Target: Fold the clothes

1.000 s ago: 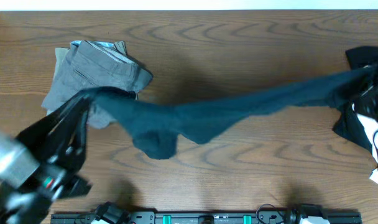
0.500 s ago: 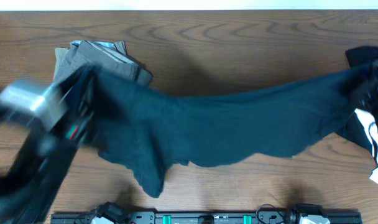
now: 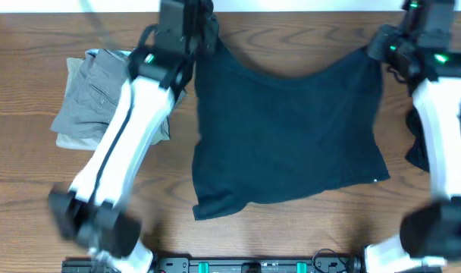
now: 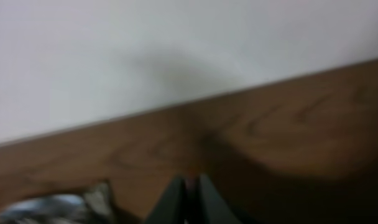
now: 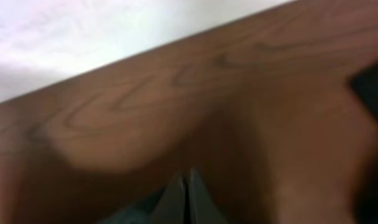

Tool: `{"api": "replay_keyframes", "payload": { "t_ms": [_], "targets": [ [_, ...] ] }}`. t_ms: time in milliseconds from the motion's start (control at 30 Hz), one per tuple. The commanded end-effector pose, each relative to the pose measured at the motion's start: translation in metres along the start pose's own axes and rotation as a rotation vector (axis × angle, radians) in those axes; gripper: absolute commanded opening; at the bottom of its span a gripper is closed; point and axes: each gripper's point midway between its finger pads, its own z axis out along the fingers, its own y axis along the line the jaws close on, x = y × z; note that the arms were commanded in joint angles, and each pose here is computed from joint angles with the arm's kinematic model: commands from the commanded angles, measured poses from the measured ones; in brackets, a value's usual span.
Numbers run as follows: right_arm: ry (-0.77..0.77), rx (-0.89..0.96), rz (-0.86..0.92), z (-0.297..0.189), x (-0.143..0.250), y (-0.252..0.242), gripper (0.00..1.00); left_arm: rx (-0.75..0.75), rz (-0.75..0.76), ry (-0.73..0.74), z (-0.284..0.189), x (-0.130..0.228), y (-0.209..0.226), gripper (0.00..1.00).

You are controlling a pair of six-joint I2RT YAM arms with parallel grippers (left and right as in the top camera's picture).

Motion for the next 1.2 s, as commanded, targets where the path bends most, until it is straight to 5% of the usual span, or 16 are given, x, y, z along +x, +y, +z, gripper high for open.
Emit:
{"api": "replay_keyframes", "payload": {
  "t_ms": [0,100,200,267,433,633,733,833,933,1167],
  "targets": [
    [0.049,-0.054,0.040,0.052,0.013,0.001,0.01,0.040,-0.073,0.056,0.056,0.032,0.008,0.10],
    [0.028,-0.070,0.046,0.103,0.018,0.000,0.02,0.017,-0.103,0.057,0.096,0.051,0.020,0.22],
    [0.007,-0.074,0.034,0.133,0.022,-0.006,0.42,0.002,-0.121,0.051,0.103,0.053,0.029,0.32],
    [0.016,-0.061,0.014,0.140,0.025,-0.014,0.59,-0.006,-0.127,0.051,0.095,0.049,0.036,0.38],
    [0.076,-0.013,0.018,0.126,0.030,-0.045,0.67,-0.016,-0.122,0.127,0.049,0.048,0.045,0.52],
    [0.209,-0.024,0.108,0.090,0.045,-0.075,0.63,0.042,-0.145,0.288,-0.009,0.069,0.035,0.59],
    [0.305,-0.028,0.151,0.077,0.065,-0.082,0.50,0.133,-0.159,0.391,-0.022,0.091,0.018,0.43],
    [0.422,-0.001,0.181,0.069,0.092,-0.088,0.25,0.212,-0.171,0.473,-0.023,0.113,0.003,0.34],
    [0.523,0.030,0.189,0.062,0.117,-0.088,0.17,0.254,-0.156,0.522,-0.019,0.133,-0.005,0.30],
    [0.594,0.366,0.113,0.044,0.142,-0.148,0.13,0.375,-0.183,0.629,-0.013,0.170,-0.030,0.29]
  ]
}}
